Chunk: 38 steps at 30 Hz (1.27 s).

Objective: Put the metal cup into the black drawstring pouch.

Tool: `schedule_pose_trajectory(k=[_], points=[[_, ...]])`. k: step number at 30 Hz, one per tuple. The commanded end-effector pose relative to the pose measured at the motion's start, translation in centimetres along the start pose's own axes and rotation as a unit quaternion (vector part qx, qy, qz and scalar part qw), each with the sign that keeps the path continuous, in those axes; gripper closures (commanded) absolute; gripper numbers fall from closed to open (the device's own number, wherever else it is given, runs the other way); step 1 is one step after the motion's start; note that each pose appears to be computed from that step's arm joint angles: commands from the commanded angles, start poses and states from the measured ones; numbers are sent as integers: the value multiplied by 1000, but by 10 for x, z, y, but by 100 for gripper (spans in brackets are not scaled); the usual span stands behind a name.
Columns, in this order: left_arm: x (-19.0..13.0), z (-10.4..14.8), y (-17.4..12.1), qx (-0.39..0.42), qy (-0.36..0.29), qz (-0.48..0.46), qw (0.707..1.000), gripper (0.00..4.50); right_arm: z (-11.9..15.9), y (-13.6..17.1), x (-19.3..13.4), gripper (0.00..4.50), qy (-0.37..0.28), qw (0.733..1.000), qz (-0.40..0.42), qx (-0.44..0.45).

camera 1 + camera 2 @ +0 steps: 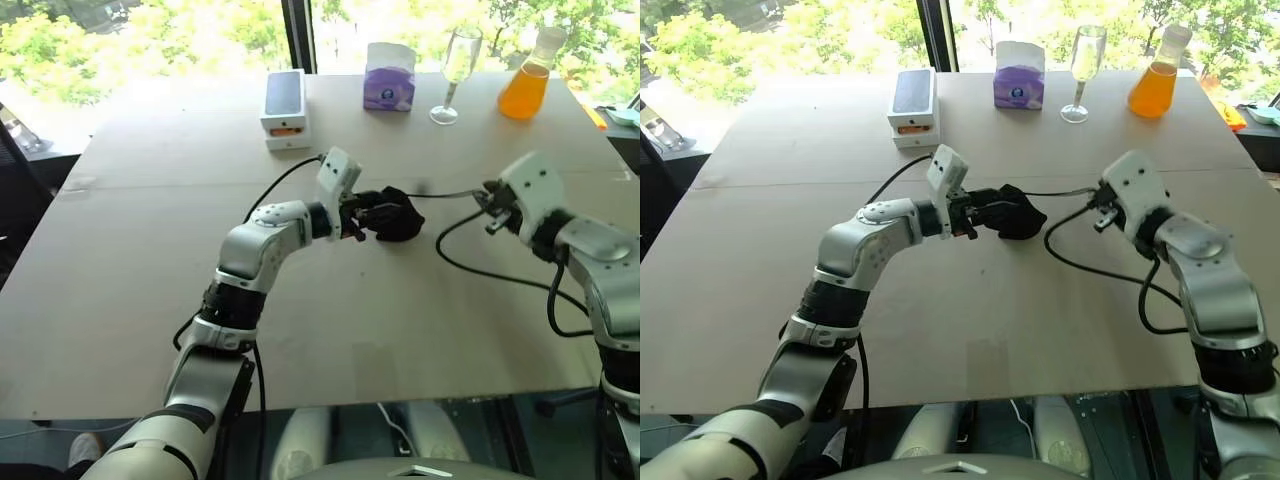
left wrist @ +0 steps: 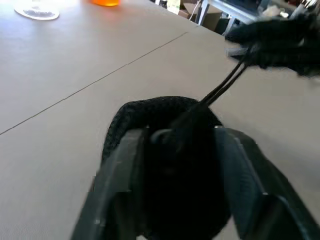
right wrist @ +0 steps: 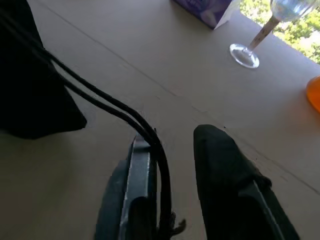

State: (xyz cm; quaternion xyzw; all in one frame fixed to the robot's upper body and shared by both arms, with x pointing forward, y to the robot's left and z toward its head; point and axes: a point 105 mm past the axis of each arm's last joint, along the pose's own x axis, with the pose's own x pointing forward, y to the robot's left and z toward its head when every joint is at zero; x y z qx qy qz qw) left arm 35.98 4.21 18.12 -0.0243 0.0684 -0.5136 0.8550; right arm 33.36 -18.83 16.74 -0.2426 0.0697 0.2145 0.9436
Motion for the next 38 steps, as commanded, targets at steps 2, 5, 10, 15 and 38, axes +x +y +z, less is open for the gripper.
schedule_pose_trajectory(k=[2,5,10,15,38], points=[[-22,33,-4,-73,-77,-26,994,1,-20,8,-22,114,17,1000,8,2],[-41,38,6,-119,-95,-16,988,0,-34,31,-35,33,36,998,51,16],[-73,38,23,-124,-105,32,986,0,-29,47,-50,33,18,996,85,32],[-104,10,42,-64,-63,126,988,0,-20,57,-59,15,-21,993,103,55],[-231,-28,0,61,-70,308,947,0,-45,10,-126,15,-111,991,-59,51]])
